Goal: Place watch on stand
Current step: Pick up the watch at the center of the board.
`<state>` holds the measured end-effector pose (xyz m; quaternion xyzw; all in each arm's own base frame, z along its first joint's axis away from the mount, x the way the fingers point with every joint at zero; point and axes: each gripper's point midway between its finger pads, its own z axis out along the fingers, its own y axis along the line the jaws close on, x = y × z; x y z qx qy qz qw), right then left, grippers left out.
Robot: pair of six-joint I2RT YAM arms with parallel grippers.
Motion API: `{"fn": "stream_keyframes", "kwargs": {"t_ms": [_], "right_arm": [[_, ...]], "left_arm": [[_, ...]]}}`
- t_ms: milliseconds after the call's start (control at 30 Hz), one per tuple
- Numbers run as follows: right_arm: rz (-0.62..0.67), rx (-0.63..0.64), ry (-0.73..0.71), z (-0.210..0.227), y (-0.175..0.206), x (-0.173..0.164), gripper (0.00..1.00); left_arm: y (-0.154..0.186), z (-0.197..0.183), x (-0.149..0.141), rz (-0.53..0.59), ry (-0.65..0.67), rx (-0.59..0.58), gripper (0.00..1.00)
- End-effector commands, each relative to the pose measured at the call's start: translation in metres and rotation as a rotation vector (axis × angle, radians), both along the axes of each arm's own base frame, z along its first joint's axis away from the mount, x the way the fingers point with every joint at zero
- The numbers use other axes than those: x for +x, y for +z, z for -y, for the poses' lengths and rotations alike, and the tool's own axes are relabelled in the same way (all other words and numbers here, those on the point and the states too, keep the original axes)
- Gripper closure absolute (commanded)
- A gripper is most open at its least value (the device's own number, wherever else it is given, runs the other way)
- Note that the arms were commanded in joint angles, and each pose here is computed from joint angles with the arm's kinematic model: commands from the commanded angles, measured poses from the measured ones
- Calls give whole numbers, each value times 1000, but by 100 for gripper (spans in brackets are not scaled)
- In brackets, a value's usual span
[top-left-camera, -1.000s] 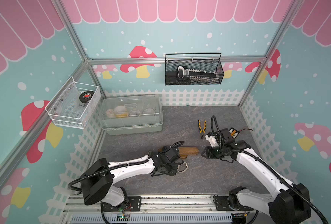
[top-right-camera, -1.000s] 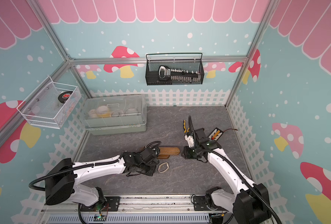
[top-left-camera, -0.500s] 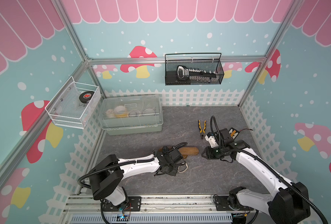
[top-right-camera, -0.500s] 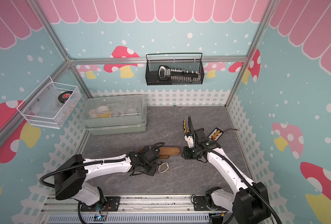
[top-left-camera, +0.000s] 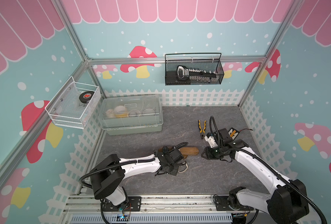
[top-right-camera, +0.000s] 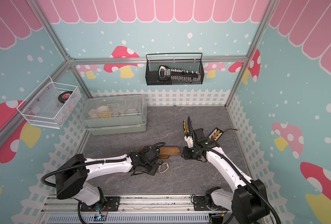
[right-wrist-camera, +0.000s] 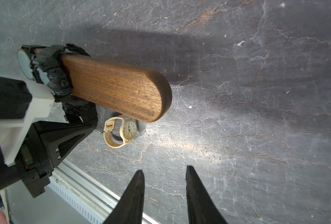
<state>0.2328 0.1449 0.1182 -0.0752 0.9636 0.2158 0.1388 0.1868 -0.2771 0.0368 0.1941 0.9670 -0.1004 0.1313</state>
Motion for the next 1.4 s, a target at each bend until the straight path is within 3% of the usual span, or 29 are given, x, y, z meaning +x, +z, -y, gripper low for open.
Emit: {"fn": "stream_keyframes", "kwargs": {"t_ms": [0, 267, 500, 800, 1067, 1367], "right_arm": [[-3, -8, 18, -1, 1, -1, 65], [2, -9, 20, 0, 1, -2, 65], [12, 27, 28, -7, 11, 0, 65], [56, 153, 53, -27, 47, 9, 65], [118, 396, 113, -63, 97, 20, 65], [231, 581, 211, -98, 158, 17, 61]], "left_arm": [[5, -5, -1, 11, 11, -6, 100], [41, -5, -10, 26, 0, -94, 100], [107, 2, -20, 102, -68, -301, 100], [186, -13, -12, 361, -124, -516, 100], [225, -27, 6, 593, -157, -619, 100], [231, -2, 18, 505, -244, -688, 100]]}}
